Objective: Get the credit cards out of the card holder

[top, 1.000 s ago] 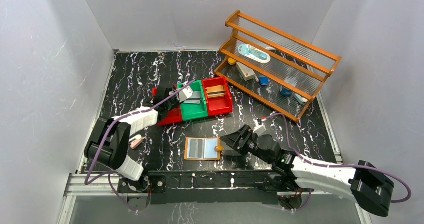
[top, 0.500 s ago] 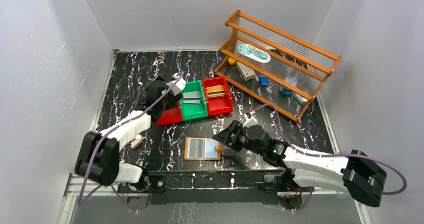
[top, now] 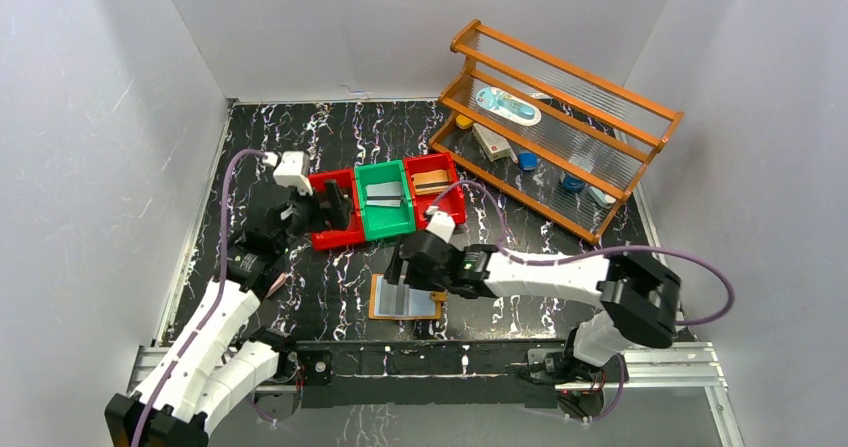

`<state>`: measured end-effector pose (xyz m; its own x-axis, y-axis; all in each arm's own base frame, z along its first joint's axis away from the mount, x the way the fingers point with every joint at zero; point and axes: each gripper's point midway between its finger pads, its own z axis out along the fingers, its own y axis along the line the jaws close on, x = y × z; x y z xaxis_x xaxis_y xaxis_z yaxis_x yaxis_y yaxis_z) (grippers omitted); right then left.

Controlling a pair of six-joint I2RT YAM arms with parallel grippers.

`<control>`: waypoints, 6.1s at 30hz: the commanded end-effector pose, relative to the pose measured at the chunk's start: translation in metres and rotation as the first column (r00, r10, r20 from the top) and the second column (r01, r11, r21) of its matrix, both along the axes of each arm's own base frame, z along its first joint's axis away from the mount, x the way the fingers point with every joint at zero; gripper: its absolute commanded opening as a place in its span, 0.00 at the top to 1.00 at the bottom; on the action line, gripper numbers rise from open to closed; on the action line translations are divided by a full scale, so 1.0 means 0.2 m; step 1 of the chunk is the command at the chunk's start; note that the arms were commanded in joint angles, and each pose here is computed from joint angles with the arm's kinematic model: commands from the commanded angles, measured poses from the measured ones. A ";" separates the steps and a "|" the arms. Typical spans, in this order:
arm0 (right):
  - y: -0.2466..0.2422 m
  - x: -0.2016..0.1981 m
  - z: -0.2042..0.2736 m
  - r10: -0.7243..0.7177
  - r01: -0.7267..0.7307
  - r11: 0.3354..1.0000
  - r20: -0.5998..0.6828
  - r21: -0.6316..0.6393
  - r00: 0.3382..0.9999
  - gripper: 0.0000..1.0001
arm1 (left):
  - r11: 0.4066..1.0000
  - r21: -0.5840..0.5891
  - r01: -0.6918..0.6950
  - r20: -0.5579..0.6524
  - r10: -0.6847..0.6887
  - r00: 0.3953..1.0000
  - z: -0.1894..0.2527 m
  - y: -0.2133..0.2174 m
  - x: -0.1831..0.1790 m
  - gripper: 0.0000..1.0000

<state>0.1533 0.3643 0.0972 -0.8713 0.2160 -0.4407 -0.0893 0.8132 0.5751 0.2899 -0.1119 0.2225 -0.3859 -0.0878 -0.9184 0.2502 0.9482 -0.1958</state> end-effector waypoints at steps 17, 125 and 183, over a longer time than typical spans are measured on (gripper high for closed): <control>0.12 0.01 -0.32 0.043 -0.032 0.893 0.014 -0.450 0.999 0.20 | 0.932 -0.159 -0.324 -0.264 0.276 0.924 -0.28 0.18 -0.28 0.05; 0.12 -0.08 -0.48 0.128 -0.143 0.987 -0.186 -0.072 0.974 0.44 | 0.843 -0.502 -0.191 -0.662 -0.233 0.712 -0.70 -0.31 -0.68 0.44; -0.03 -0.02 -0.01 0.038 -0.031 0.985 -0.040 0.171 0.998 0.48 | 0.964 -0.260 0.048 -0.581 -0.196 0.790 -0.66 -0.44 -0.54 0.49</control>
